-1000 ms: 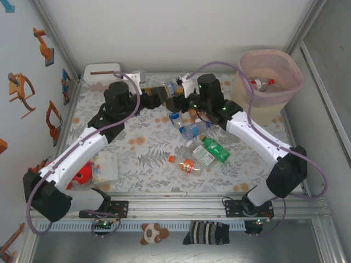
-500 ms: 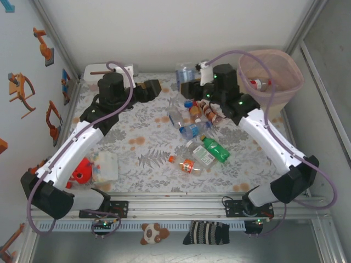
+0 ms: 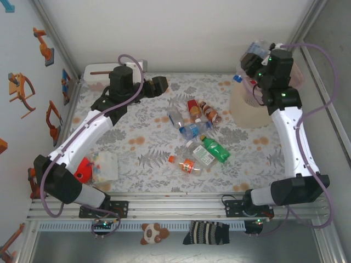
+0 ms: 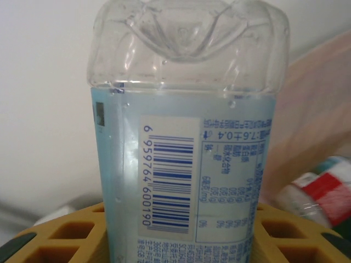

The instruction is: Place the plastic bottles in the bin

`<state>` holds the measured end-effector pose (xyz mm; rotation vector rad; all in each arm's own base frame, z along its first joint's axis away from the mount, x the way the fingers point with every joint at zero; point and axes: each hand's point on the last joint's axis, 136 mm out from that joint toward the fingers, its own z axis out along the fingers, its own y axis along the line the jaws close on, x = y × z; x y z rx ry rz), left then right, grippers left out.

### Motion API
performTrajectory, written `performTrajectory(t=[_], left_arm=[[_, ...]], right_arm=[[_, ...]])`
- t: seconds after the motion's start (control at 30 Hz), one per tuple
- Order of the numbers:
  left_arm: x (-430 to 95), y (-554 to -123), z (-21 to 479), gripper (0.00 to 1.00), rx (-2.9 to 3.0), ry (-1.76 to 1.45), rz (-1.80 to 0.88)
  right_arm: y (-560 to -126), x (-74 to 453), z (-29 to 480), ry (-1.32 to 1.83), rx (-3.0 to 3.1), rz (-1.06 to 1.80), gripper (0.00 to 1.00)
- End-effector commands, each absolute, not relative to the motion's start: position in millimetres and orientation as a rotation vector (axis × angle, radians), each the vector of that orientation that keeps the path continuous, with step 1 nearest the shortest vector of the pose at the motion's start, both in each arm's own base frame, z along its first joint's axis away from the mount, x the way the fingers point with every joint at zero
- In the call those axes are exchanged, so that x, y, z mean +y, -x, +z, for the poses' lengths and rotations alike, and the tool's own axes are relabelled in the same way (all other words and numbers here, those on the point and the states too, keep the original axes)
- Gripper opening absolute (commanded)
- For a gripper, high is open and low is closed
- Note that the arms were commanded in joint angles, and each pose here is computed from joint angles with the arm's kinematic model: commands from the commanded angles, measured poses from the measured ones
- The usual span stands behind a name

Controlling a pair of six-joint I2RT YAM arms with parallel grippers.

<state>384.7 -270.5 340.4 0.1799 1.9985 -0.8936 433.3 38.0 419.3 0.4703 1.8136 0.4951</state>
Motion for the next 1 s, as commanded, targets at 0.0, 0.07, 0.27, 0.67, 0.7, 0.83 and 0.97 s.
performTrajectory(t=[0.0,0.07,0.27,0.67,0.7,0.83,0.97], left_arm=[[-276,-392,350,0.78,1.968,-0.196,-0.926],[-277,-395,343,0.77,1.988,-0.183,-0.928],[-278,-399,335,0.77,2.014,-0.184,-0.934],[-263,-410,313,0.76,2.086,-0.193,-0.891],[-261,-410,311,0.76,2.092,-0.194,-0.894],[-258,-414,306,0.76,2.108,-0.188,-0.907],[-254,-418,302,0.76,2.115,-0.180,-0.906]], right_arm=[[-439,-5,429,-0.678,1.721,0.473,0.44],[-446,-20,426,-0.695,1.738,0.447,0.44],[-460,-50,425,-0.427,1.873,0.144,0.44],[-475,-78,390,0.126,2.072,-0.265,0.40],[-477,-81,384,0.136,2.094,-0.282,0.40],[-484,-89,352,0.209,2.228,-0.296,0.40],[-489,-98,312,0.225,2.368,-0.296,0.40]])
